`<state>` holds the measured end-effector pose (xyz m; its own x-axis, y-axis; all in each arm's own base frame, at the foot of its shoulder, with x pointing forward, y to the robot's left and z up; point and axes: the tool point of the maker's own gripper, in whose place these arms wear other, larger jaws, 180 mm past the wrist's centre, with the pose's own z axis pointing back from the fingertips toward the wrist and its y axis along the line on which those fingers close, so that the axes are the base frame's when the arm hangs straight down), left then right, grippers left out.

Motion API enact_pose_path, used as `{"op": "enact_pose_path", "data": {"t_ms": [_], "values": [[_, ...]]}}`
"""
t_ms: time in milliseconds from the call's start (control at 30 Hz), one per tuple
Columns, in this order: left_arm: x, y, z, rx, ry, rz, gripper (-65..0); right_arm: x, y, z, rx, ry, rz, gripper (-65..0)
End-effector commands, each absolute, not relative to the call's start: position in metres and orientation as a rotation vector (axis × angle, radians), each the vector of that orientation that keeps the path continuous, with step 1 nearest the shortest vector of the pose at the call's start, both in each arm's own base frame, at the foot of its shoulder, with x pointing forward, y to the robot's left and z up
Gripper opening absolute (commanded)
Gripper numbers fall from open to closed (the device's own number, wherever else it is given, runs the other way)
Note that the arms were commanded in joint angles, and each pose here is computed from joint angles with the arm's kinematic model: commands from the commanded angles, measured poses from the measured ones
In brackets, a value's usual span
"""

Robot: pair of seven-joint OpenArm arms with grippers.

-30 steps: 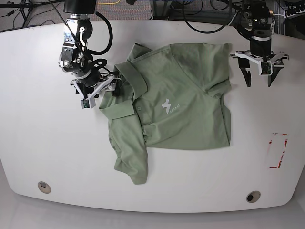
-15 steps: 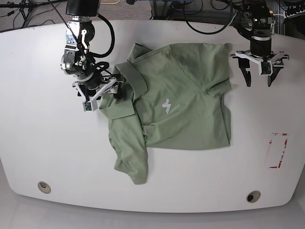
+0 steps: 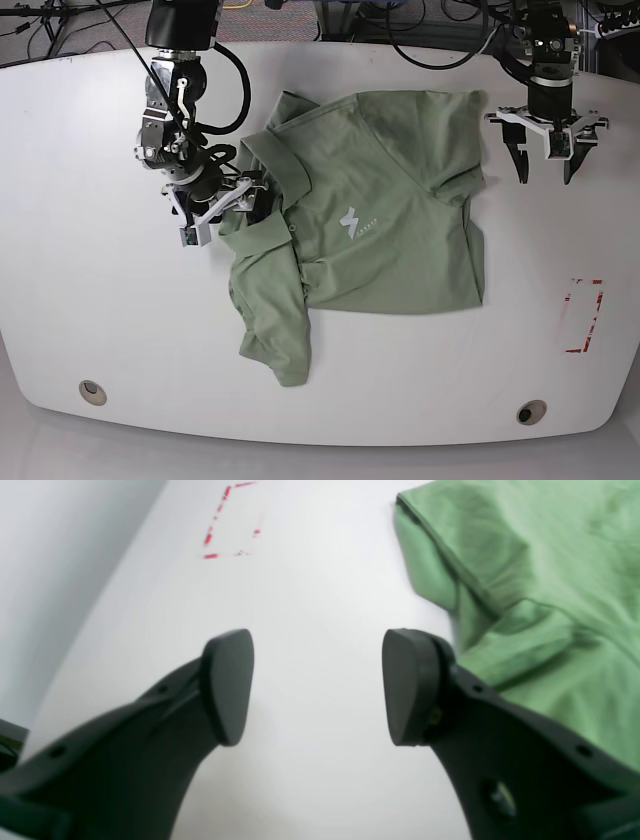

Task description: Fold the T-shirt properly

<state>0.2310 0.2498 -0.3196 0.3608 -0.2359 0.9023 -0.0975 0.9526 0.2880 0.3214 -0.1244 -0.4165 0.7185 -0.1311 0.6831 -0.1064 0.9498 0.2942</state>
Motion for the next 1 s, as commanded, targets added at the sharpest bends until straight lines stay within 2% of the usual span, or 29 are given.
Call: {"op": "enact_pose_path", "data": {"t_ms": [0, 733, 967], "values": [[0.234, 0.251, -0.307, 0.328, -1.248, -0.097, -26.7, 0.325, -0.127, -0.413, 0.320, -0.770, -0.004, -19.5], [0.235, 0.250, -0.307, 0.326, -1.248, -0.099, -26.7, 0.335, -0.177, -0.400, 0.244, -0.800, -0.070, -19.7], [0.235, 0.249, -0.307, 0.325, -1.249, -0.099, -26.7, 0.352, -0.180, -0.379, 0.239, -0.857, -0.065, -19.3]]}}
